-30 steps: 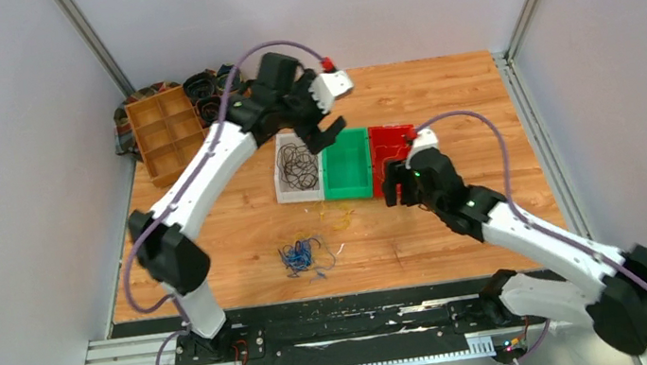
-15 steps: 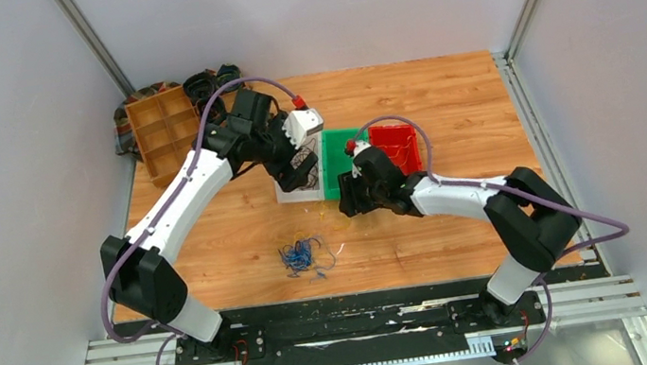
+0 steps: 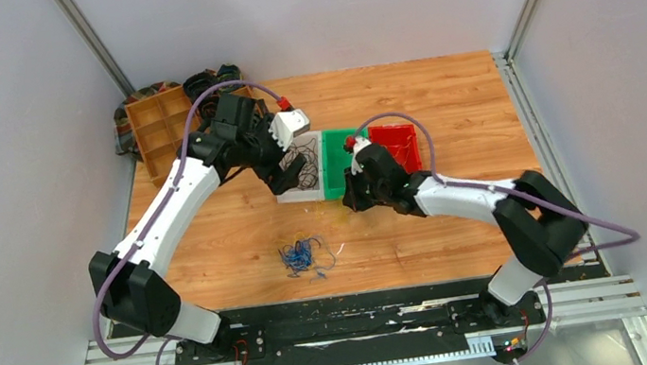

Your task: Untangle the cables

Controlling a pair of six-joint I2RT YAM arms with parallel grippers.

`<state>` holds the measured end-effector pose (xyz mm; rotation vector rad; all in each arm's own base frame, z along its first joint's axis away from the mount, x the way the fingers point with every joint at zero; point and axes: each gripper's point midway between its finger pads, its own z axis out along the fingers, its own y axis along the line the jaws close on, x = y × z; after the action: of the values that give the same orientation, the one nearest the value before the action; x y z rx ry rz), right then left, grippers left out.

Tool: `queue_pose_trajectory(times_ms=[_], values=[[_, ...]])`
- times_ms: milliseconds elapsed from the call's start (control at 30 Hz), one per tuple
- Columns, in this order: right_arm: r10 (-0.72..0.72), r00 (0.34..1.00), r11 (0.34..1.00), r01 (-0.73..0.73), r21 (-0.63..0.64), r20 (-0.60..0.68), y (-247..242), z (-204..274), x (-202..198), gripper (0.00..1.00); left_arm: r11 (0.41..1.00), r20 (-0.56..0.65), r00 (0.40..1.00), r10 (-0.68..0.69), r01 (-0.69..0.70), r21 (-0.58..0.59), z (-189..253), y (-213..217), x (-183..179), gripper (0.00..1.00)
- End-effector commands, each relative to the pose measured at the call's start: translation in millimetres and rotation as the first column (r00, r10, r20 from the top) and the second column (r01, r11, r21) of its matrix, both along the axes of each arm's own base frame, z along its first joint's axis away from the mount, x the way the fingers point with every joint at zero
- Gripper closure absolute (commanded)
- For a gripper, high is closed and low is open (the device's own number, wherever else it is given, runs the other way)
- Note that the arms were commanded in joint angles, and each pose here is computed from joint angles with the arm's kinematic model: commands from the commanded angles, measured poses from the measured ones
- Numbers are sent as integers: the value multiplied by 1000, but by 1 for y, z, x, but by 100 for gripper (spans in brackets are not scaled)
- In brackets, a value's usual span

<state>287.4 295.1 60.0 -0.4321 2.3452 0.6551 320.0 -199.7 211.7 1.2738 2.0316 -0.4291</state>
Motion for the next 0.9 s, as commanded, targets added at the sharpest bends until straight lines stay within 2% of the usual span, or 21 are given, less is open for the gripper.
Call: queue_pose_trajectory(times_ms=[0, 133, 267, 400, 533, 600, 767, 867], values=[[67, 985, 992, -83, 94, 162, 6, 73, -4, 99, 999, 14, 1000, -19, 20, -38, 9, 0, -10, 2], [72, 957, 986, -111, 126, 282, -8, 123, -12, 99, 999, 10, 999, -34, 35, -42, 7, -1, -14, 2], [10, 915, 984, -81, 160, 403, -34, 166, -8, 99, 997, -9, 999, -49, 49, -53, 3, -3, -19, 2], [-43, 891, 987, -34, 159, 453, -60, 188, -2, 99, 997, -22, 999, -50, 49, -61, 1, -3, -21, 2], [-97, 881, 991, 41, 131, 463, -84, 187, 11, 100, 997, -32, 998, -56, 55, -50, -6, 0, -27, 2], [-146, 870, 989, 126, 75, 471, -101, 179, 22, 99, 998, -40, 998, -55, 54, -36, -13, 2, -30, 2], [-303, 847, 926, 370, -75, 437, -148, 143, 54, 99, 998, -55, 997, -62, 62, -2, -29, 11, -40, 2], [-350, 847, 892, 431, -133, 400, -160, 119, 69, 99, 996, -55, 996, -77, 79, 35, -41, 19, -47, 2]])
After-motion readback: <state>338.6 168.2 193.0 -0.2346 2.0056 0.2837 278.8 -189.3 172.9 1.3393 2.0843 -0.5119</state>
